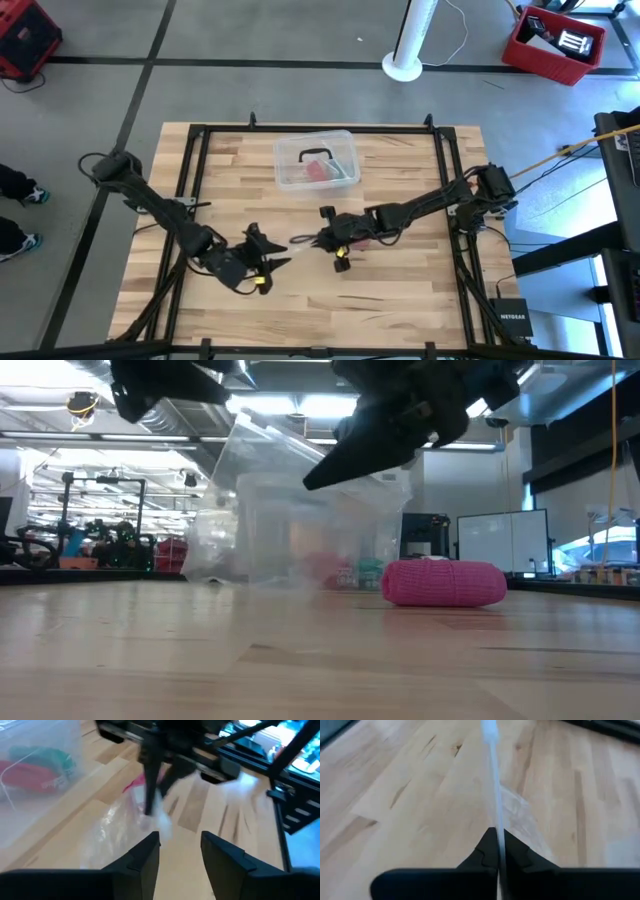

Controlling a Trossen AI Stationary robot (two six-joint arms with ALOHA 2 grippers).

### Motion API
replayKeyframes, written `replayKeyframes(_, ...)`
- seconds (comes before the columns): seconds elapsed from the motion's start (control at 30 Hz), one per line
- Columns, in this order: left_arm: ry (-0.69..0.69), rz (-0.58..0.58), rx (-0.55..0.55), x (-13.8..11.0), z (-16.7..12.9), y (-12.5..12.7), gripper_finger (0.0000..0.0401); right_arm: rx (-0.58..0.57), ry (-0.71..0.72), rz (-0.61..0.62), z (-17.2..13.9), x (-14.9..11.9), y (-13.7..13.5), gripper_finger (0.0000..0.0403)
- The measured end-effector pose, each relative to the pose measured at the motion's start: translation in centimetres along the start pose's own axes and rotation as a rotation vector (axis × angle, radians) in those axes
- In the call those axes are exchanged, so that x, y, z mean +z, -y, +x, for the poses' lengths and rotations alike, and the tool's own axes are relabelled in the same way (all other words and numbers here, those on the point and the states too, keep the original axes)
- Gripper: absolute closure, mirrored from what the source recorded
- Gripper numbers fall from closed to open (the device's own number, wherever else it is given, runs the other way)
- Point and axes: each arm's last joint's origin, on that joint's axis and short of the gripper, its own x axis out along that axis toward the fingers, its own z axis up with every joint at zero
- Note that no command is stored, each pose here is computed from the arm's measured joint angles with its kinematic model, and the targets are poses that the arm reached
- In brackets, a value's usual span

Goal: Roll bandage
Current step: Open the transparent zip bag

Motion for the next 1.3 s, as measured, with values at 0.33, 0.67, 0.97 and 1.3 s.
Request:
replayKeyframes(0.33,-0.029,0.047,0.069,-0.4,0.8,-0.8,0.0278,0.047,0.056,0.098,0.0,0.3,0.7,0.0401)
replayKeyframes(0.67,-0.016,0.095,0.087,-0.6,2.2,-0.8,0.0300,0.046,0.058,0.098,0.1,0.3,0.7,0.0401)
replayKeyframes(0.97,-0.012,0.113,0.085,-0.5,2.2,-0.8,0.0357,0.045,0.063,0.098,0.1,0.4,0.8,0.0402)
replayKeyframes(1.3,-0.014,0.144,0.085,-0.5,2.2,-0.8,0.0400,0.042,0.091,0.103,0.0,0.7,0.8,0.0402)
